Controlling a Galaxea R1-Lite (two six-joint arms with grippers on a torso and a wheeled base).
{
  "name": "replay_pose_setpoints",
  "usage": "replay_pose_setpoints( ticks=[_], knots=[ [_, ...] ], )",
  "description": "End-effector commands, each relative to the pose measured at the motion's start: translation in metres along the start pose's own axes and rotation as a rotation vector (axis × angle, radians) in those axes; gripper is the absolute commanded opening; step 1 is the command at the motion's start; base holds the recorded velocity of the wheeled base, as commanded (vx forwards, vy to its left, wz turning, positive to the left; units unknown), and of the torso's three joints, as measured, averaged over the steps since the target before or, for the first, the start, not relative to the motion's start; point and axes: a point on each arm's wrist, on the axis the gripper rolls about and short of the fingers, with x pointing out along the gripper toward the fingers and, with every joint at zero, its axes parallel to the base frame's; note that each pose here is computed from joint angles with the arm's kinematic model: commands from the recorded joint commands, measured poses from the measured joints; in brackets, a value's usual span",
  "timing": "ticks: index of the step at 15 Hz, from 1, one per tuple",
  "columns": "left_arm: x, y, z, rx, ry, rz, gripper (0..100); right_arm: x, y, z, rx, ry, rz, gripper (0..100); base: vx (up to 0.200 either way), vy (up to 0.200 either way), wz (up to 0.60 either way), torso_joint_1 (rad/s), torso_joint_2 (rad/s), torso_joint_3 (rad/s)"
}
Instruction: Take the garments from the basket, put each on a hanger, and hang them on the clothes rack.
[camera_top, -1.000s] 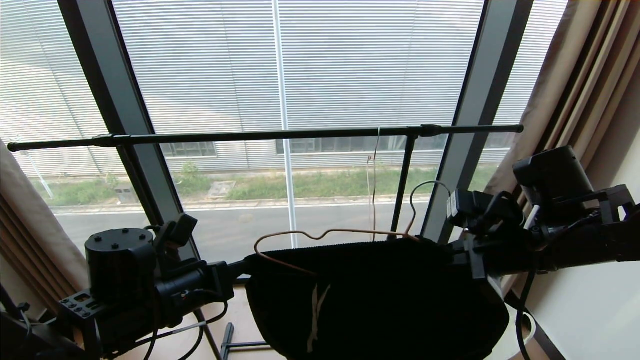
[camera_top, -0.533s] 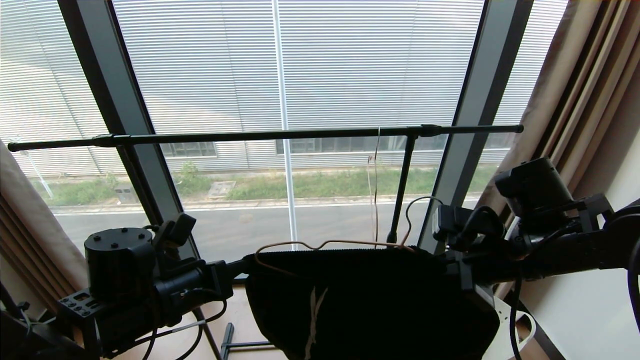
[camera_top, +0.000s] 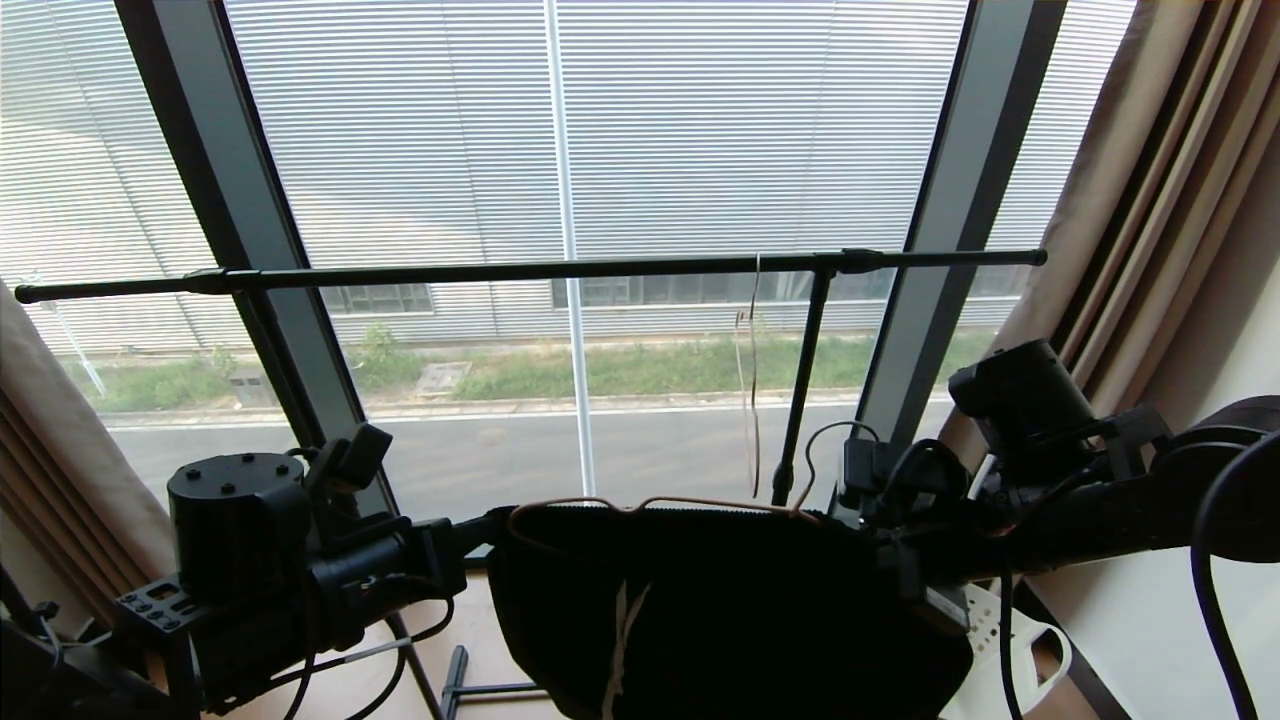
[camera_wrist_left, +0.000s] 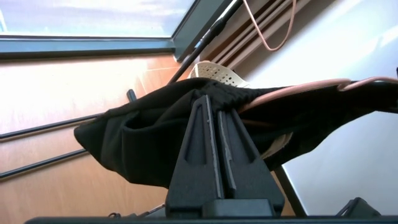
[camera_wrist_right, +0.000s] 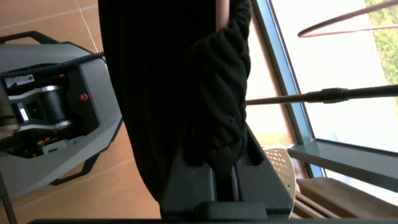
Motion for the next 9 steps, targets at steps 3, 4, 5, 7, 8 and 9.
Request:
replay_pose_setpoints(
  ticks=[3,4,5,7,8,9],
  knots=[
    [0.000,-0.002,0.002,0.021,-0.011,-0.009,0,0.011,0.001,-0.002,0.002,0.031,0.018,0,0.000,0.000,0.00,0.000,0.00,0.000],
    [-0.001,-0.005,0.006,0.036,-0.027,-0.020,0,0.015,0.001,-0.003,0.002,0.045,0.019,0,0.000,0.000,0.00,0.000,0.00,0.000],
    [0.000,-0.008,0.009,0.045,-0.034,-0.032,0,0.017,0.001,-0.002,-0.001,0.052,0.018,0,0.000,0.000,0.00,0.000,0.00,0.000],
    [0.003,-0.011,0.013,0.057,-0.039,-0.041,0,0.017,0.002,-0.002,-0.001,0.053,0.020,0,0.000,0.000,0.00,0.000,0.00,0.000],
    [0.005,-0.011,0.014,0.058,-0.031,-0.037,0,0.016,0.002,-0.002,-0.002,0.052,0.019,0,0.000,0.000,0.00,0.000,0.00,0.000],
    [0.006,-0.011,0.016,0.056,-0.028,-0.032,0,0.016,0.002,-0.002,-0.002,0.050,0.018,0,0.000,0.000,0.00,0.000,0.00,0.000]
  ],
)
